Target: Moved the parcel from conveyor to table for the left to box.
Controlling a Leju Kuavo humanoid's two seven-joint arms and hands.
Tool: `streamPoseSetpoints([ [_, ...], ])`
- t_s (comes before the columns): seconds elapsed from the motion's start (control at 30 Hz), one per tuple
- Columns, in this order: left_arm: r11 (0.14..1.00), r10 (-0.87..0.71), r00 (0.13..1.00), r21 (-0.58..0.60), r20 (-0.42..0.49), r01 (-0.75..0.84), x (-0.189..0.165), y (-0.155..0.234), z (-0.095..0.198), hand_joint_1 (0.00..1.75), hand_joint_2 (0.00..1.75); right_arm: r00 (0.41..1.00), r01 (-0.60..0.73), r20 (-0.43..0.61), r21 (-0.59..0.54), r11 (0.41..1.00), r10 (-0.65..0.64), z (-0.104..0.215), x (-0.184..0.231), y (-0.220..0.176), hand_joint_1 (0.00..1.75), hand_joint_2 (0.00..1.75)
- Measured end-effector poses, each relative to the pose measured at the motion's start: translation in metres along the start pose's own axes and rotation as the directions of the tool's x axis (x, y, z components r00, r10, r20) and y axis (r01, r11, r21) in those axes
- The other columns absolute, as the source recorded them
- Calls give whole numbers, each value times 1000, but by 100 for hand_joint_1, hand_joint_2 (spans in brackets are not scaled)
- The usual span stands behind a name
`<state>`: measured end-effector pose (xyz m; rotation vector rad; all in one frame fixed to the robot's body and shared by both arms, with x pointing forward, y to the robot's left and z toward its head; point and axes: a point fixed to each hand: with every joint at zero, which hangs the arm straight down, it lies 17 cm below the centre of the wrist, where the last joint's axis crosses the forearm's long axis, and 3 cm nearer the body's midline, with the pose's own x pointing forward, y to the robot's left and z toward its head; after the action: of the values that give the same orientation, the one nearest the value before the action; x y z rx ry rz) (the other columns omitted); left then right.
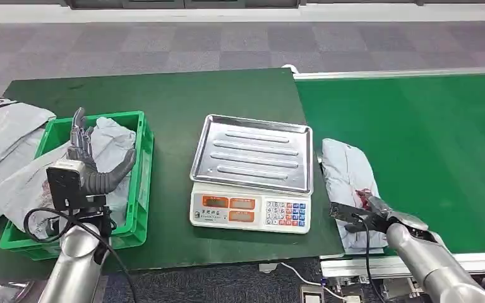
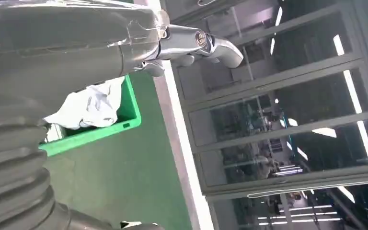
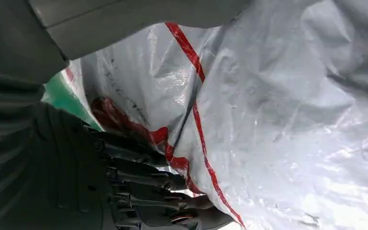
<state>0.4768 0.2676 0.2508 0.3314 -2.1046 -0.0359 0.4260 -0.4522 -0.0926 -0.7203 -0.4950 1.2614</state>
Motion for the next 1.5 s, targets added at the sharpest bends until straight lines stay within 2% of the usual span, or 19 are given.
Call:
streamPoseSetpoints([
  [0.23, 1000, 2, 1000, -2, -2, -2, -1, -2, -1, 0, 175, 1000, -12, -11, 15, 1000, 13, -1, -4, 4, 0, 175],
  [0.27, 1000, 7, 1000, -5, -5, -7, -2, -3, -1, 0, 175, 999, -34, -18, 23, 999, 34, -1, -5, 7, 0, 175],
  [0.3, 1000, 21, 1000, -15, -8, -21, -2, -10, -3, 0, 175, 993, -111, -28, 54, 992, 113, -1, -8, 19, 0, 175],
  [0.4, 1000, 26, 1000, -15, -13, -26, -3, -12, -3, 0, 175, 990, -133, -29, 65, 989, 135, -1, -9, 22, 0, 175],
  [1.17, 1000, 24, 999, -18, -21, -25, -6, -13, -3, 0, 175, 987, -158, -28, 77, 984, 161, -2, -9, 25, 0, 175],
  [1.47, 999, 44, 999, -25, -24, -45, -6, -19, -3, 0, 175, 986, -162, -7, 134, 978, 164, 1, -9, 36, 0, 175],
  [1.5, 999, 45, 999, -26, -24, -46, -6, -19, -3, 0, 175, 986, -161, -8, 135, 978, 164, 1, -10, 36, 175, 175],
])
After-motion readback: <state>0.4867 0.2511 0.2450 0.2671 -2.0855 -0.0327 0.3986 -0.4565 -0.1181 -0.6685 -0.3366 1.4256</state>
